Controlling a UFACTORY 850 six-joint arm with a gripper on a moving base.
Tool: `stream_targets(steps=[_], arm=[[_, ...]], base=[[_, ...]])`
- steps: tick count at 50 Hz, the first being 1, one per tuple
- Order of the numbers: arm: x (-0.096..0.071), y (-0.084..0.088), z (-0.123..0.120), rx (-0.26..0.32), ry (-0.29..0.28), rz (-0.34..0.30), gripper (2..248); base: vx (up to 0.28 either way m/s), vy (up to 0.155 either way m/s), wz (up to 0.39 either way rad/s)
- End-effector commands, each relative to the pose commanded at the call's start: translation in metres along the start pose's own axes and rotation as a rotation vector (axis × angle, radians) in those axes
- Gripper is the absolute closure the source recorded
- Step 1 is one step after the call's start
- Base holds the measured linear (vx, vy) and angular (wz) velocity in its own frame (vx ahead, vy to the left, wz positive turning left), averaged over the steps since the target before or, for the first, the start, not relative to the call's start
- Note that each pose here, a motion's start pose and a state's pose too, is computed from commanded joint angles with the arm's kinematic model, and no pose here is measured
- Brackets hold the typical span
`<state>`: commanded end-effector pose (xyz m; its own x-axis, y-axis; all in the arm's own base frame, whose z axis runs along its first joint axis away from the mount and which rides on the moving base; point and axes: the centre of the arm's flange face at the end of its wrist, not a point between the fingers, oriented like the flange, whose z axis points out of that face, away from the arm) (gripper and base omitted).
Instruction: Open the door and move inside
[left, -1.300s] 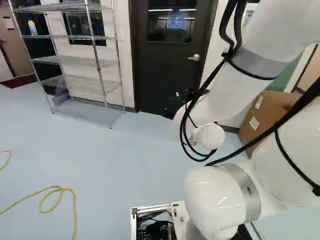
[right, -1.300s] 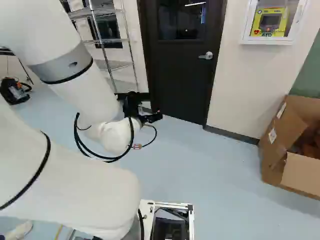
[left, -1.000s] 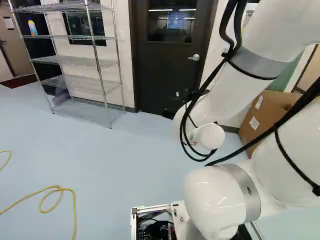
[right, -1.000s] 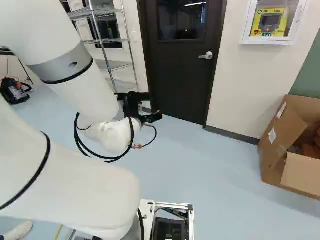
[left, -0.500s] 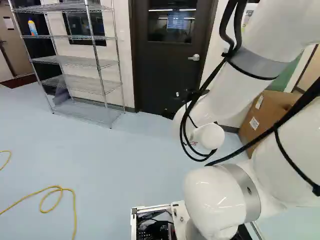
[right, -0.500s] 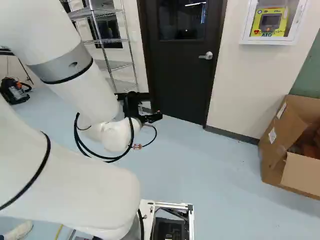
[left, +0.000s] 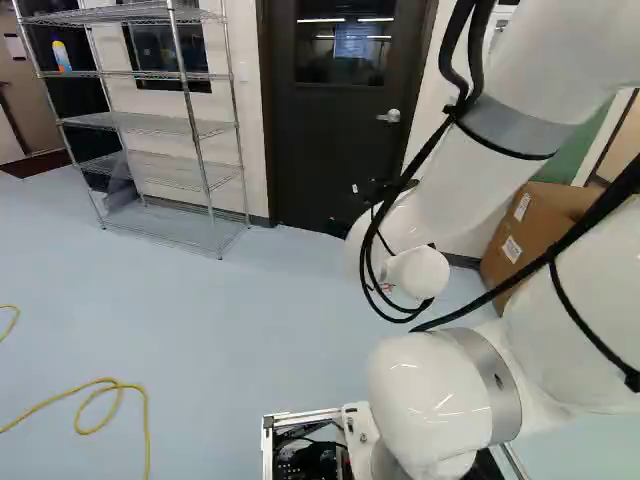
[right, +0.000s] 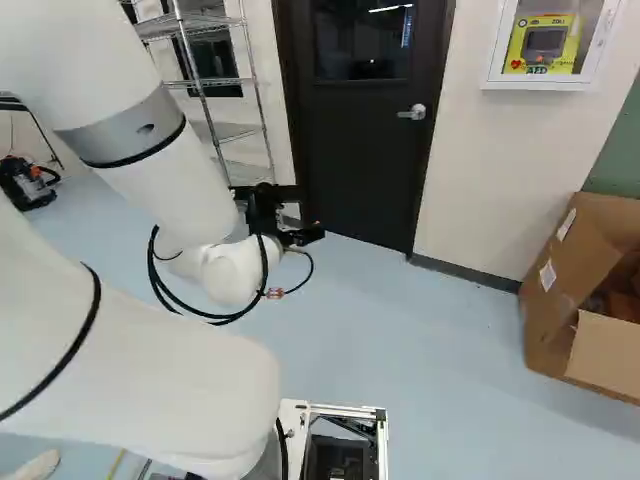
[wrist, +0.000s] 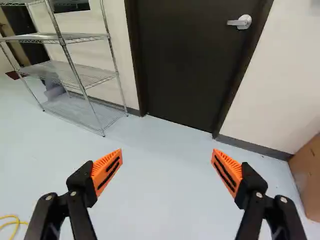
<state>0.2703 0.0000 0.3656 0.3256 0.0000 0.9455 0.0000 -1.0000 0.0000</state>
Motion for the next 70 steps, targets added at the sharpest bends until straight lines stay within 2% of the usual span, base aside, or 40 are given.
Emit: stream_targets(steps=[21,70], arm=[[0.0,0.0,0.0,0.0,0.0,0.0,3],[0.0,0.0,0.0,0.0,0.0,0.0,3]], base=[[0.153,0.003,-0.012],[0.192,0.043,-0.024]])
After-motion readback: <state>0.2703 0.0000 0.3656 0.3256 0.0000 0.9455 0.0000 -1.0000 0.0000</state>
